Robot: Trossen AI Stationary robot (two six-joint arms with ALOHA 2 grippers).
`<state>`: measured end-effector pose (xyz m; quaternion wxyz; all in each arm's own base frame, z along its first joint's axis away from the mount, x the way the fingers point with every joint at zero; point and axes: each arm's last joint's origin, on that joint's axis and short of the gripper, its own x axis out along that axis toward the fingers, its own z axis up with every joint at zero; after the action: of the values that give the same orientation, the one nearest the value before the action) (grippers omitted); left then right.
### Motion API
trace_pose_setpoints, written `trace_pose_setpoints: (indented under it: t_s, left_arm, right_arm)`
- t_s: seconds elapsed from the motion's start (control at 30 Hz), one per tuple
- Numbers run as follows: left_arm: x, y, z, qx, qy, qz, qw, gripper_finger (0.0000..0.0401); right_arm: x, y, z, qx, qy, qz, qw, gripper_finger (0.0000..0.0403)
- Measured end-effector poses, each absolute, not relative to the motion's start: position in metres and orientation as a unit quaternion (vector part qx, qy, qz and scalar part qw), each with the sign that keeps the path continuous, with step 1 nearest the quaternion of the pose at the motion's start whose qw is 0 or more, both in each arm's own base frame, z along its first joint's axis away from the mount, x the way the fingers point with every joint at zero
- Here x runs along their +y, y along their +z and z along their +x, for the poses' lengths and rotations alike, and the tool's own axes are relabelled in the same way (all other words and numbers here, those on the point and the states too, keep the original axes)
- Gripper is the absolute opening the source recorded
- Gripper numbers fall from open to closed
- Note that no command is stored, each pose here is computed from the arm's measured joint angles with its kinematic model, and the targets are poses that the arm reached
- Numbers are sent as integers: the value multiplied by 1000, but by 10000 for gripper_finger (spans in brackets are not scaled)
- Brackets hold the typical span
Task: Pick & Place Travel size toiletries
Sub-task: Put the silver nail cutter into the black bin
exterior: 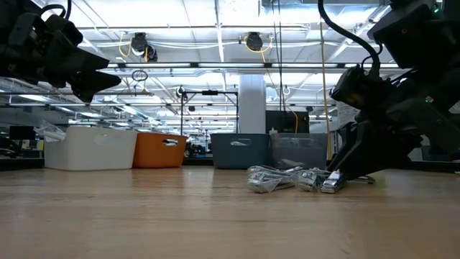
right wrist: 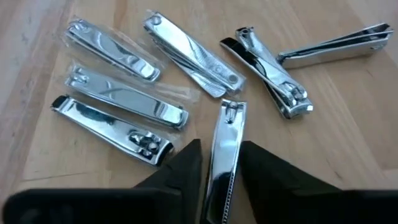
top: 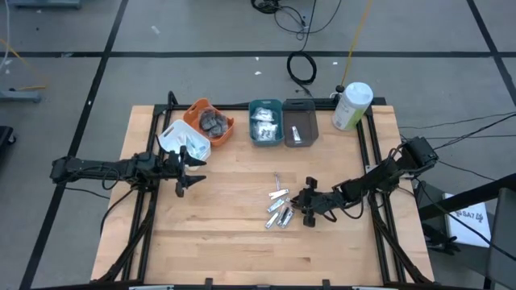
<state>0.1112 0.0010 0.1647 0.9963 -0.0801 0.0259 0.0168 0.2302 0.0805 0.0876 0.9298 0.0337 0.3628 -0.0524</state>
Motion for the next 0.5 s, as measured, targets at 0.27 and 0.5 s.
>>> trace_pose_setpoints:
  t_s: [0.27, 0.5]
  left_arm:
    - [1, 165, 111, 26, 17, -80, 996, 255]
    - [1, 165, 111, 26, 17, -80, 996, 255]
  right_arm:
    - [80, 87, 230, 366, -45, 20, 929, 40]
    - [80, 88, 231, 362, -42, 18, 931, 53]
